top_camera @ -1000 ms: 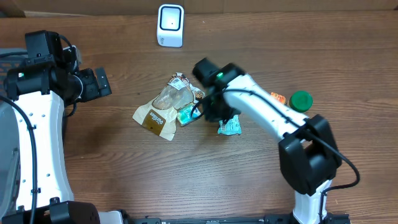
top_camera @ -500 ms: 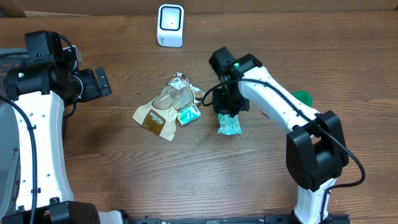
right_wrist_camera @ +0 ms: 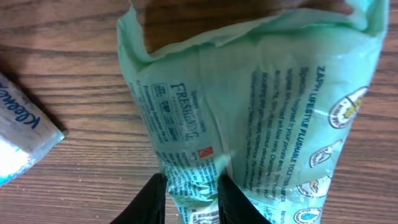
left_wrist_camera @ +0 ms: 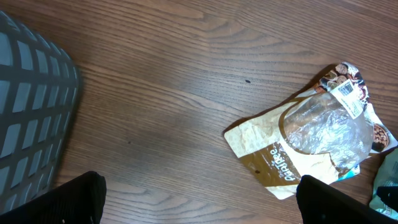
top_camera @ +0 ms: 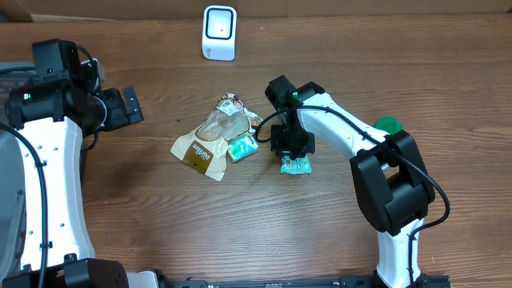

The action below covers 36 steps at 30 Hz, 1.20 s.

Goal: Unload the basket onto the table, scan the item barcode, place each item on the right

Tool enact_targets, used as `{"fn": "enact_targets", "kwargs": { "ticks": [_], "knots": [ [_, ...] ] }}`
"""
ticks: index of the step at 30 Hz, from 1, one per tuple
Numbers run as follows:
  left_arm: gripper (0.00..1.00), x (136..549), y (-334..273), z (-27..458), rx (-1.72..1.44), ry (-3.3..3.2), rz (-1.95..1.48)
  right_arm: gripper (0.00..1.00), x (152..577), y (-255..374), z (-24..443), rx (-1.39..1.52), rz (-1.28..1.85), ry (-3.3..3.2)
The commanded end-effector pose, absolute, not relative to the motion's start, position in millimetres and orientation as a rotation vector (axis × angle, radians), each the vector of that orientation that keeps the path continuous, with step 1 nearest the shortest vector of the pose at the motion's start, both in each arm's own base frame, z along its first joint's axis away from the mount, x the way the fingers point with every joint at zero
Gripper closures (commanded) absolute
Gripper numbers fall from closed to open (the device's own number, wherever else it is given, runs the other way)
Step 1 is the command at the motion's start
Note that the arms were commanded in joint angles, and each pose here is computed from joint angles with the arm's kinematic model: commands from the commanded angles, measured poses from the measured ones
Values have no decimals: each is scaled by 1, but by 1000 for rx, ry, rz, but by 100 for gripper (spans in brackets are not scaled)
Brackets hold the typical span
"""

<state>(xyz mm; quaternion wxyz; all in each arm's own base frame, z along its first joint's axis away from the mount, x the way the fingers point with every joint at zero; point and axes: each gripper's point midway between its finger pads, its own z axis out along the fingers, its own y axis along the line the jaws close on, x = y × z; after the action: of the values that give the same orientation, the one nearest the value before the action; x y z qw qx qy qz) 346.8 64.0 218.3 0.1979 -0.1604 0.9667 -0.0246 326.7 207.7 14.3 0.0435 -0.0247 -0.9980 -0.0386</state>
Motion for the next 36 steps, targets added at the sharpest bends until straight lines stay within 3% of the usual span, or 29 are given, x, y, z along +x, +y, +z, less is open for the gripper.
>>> {"fn": "enact_targets", "kwargs": {
  "ticks": [1, 4, 12, 26, 36],
  "knots": [
    [1, 348, 61, 222, -421, 2696, -70, 75, 320, 200, -3, -73, -62, -3012],
    [0, 348, 61, 222, -421, 2696, -70, 87, 333, 201, 14, -26, -91, -3040],
    [0, 348, 61, 222, -421, 2696, -70, 87, 347, 202, 75, -38, -134, -3087],
    [0, 348, 61, 222, -421, 2696, -70, 93, 308, 201, 48, -54, -28, -2979],
    [0, 348, 61, 222, -421, 2696, -70, 93, 309, 204, 34, -56, -45, -2997]
  ]
}}
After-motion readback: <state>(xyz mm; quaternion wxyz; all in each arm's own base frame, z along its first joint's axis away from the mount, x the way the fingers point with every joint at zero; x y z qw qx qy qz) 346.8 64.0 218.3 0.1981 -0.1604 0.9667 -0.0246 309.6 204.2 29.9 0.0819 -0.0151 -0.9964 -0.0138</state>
